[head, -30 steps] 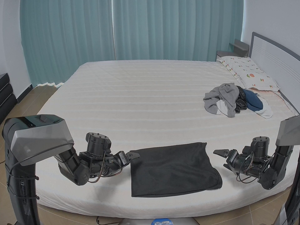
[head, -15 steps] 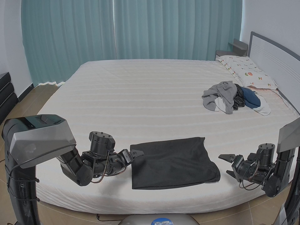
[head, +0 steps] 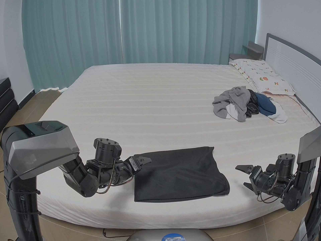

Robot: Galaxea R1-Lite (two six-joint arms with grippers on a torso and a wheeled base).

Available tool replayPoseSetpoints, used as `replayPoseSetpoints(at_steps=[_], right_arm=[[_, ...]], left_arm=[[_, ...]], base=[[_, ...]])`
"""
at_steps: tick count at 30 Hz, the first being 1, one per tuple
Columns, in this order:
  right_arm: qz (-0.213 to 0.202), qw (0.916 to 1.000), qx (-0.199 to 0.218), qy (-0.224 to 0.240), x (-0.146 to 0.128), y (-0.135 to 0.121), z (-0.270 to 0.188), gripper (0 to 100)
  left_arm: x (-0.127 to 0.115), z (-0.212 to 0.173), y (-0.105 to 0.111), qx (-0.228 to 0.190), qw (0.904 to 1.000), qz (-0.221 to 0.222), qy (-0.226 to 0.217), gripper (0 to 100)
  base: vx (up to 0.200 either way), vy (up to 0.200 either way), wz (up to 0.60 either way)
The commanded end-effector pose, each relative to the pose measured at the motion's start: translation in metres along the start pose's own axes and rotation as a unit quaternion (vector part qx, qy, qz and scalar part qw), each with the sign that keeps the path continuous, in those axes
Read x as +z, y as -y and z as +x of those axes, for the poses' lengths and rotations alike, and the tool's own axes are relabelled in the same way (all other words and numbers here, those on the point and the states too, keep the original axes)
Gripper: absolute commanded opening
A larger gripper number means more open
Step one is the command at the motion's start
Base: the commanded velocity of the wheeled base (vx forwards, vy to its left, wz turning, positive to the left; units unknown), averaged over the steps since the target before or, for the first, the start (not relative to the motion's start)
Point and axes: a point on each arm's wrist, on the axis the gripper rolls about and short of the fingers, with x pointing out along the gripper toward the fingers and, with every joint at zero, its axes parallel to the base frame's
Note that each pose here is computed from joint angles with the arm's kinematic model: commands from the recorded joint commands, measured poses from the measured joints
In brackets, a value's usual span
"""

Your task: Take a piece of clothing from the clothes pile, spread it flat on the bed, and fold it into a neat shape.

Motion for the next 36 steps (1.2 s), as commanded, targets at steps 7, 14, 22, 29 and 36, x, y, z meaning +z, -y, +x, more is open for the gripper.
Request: replayPoseSetpoints(at_steps=[7,14,22,29,36], right_arm=[[0.001,1.0,-0.005,-0.005,-0.003,0.003,-0.001,100],[0.002,1.0,-0.005,-0.006,-0.003,0.003,-0.001,100],[0.002,1.0,-0.004,-0.006,-0.003,0.003,-0.001,100],[0.002,1.0,-0.003,-0.006,-0.002,0.002,-0.001,100],[0.002,1.0,-0.003,-0.006,-0.002,0.002,-0.001,100]], left_arm=[[0.004,0.0,-0.021,0.035,0.9986,0.039,-0.007,100],[-0.004,0.016,-0.03,0.041,0.997,0.063,-0.018,100],[-0.006,0.019,-0.031,0.038,0.9969,0.067,-0.018,100],[-0.007,0.02,-0.029,0.035,0.9969,0.069,-0.018,100],[-0.008,0.021,-0.027,0.033,0.9969,0.069,-0.019,0]], base=[[0.0,0.0,0.0],[0.0,0.0,0.0],[0.0,0.0,0.0],[0.0,0.0,0.0],[0.0,0.0,0.0]])
